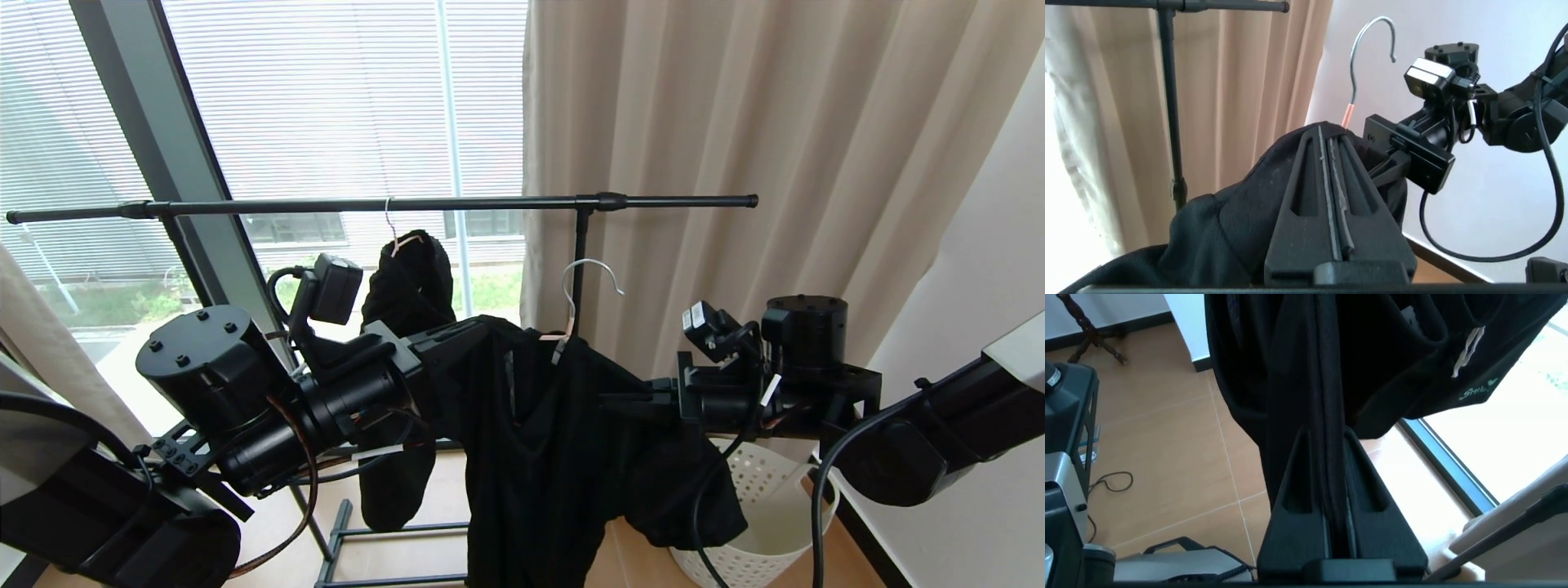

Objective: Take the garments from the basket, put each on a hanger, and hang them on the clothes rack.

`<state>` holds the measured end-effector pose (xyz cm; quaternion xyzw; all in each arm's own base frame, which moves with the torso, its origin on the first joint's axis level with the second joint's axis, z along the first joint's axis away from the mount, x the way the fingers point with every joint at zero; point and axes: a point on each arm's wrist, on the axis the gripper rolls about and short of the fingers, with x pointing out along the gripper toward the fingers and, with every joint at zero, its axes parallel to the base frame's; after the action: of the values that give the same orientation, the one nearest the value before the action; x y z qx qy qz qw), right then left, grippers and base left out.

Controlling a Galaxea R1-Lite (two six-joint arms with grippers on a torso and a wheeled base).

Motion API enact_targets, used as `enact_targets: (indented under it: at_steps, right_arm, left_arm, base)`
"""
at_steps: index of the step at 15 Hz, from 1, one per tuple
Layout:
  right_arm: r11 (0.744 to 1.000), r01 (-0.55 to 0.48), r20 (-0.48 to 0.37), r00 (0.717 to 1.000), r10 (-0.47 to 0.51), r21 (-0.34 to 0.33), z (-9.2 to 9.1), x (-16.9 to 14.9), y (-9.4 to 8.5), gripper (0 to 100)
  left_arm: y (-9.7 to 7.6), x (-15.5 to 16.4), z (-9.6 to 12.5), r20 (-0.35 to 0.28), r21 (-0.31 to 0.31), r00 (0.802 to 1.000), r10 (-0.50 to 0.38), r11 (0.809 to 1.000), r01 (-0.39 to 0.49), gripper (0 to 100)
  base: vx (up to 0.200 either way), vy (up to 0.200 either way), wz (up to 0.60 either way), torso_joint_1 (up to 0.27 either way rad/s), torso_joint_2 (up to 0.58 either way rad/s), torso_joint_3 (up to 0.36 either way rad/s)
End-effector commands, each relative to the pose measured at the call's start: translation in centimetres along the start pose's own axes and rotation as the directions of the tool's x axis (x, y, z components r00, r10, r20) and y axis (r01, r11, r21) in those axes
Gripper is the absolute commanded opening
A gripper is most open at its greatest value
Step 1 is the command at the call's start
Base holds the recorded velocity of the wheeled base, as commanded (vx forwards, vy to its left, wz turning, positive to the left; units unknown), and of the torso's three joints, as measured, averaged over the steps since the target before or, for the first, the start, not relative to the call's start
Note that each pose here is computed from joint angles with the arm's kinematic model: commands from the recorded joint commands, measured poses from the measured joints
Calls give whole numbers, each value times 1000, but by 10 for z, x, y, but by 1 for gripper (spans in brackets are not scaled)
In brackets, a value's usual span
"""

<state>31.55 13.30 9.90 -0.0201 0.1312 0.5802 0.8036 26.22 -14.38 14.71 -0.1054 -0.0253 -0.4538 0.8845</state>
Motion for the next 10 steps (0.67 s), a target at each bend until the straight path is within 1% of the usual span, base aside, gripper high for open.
enact_targets:
  at_steps: [1, 5, 6, 8, 10]
  right_arm:
    - [1000, 4, 6, 1000, -3, -8, 3, -2, 0, 0]
    - [999, 39, -6, 999, -39, -1, 0, 0, -2, 0]
    - [999, 39, -6, 999, -39, -1, 0, 0, -2, 0]
    - [999, 39, -3, 999, -39, -6, 1, -1, -1, 0]
    - [999, 40, -1, 999, -40, -8, 2, -2, -1, 0]
  left_arm:
    - [0, -1, -1, -3, 0, 1000, 4, 1000, -4, 0]
    - [0, -1, -2, -4, 0, 1000, 1, 1000, -1, 0]
    - [0, -1, -2, -4, 0, 1000, 1, 1000, -1, 100]
    - [-2, -2, -2, -8, 9, 1000, -6, 1000, 6, 100]
    - [-3, -3, -4, -9, 38, 1000, -7, 999, 7, 100]
  base:
    - [0, 0, 0, 0, 0, 0]
    - [0, 0, 0, 0, 0, 0]
    - [0, 0, 0, 0, 0, 0]
    - [0, 0, 0, 0, 0, 0]
    - [0, 0, 0, 0, 0, 0]
